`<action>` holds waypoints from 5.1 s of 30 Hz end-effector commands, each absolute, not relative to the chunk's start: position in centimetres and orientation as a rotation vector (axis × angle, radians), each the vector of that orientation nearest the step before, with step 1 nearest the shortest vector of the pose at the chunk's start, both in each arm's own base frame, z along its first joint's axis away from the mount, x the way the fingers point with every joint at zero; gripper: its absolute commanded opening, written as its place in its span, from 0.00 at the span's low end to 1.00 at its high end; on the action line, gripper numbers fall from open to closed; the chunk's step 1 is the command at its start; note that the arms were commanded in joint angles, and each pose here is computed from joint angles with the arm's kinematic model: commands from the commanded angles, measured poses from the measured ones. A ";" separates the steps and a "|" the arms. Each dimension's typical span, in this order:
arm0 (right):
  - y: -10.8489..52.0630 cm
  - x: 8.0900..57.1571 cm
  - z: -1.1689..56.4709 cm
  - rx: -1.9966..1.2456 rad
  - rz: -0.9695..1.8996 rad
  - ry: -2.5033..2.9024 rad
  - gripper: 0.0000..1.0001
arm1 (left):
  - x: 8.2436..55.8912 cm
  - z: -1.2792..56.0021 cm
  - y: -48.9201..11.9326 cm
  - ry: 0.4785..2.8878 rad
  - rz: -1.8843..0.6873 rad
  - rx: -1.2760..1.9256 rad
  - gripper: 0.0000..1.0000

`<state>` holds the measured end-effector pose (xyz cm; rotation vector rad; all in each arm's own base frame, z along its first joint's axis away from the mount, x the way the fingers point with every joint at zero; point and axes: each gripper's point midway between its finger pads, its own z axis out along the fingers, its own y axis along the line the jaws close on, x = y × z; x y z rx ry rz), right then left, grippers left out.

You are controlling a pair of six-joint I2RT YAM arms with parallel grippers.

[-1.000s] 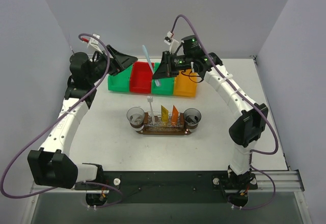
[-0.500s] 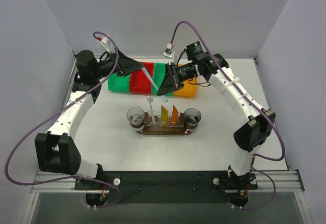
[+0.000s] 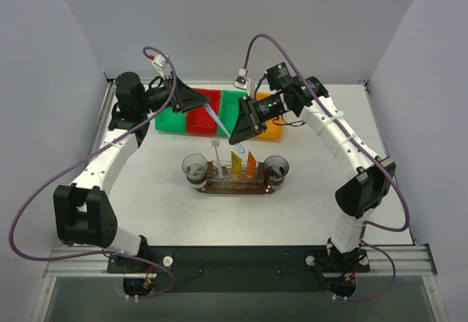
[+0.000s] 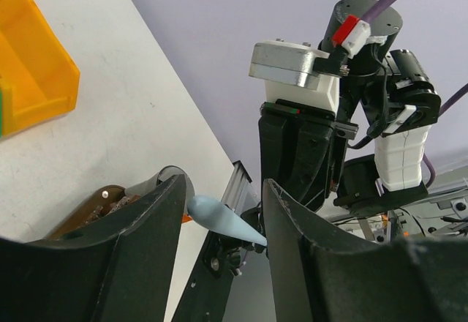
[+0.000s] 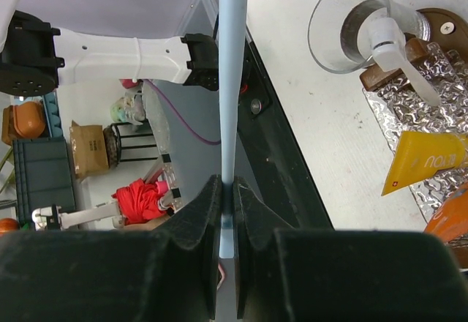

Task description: Prepare toiletry sets of a toothbrush and toothpaste on the tray

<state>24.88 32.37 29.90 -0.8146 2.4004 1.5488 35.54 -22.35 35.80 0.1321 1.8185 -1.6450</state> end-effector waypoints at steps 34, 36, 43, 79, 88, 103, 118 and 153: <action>29.3 25.4 29.5 -0.928 0.683 2.156 0.54 | 35.9 32.6 -20.4 2.016 -1.543 -0.467 0.00; 29.0 25.6 29.4 -0.873 0.661 2.147 0.54 | 35.7 33.3 -20.5 1.992 -1.553 -0.445 0.00; 28.5 25.0 30.3 -0.682 0.745 2.198 0.57 | 34.9 36.1 -20.3 1.771 -1.585 -0.273 0.00; 29.8 26.6 40.7 -0.206 1.506 1.733 0.49 | 30.9 47.3 -19.6 1.118 -1.788 -0.085 0.00; 30.0 26.5 40.8 -0.216 1.516 1.733 0.40 | 31.0 47.1 -19.5 1.125 -1.779 -0.099 0.00; 29.6 26.1 40.9 -0.243 1.490 1.731 0.00 | 31.1 45.2 -20.4 1.287 -1.694 -0.064 0.54; 26.2 21.6 37.4 -0.413 1.278 1.942 0.00 | 33.0 40.7 -19.1 1.583 -1.365 0.005 0.72; 24.6 20.3 24.5 -0.842 0.704 2.485 0.00 | 34.8 34.1 -13.8 1.887 -0.925 -0.169 0.75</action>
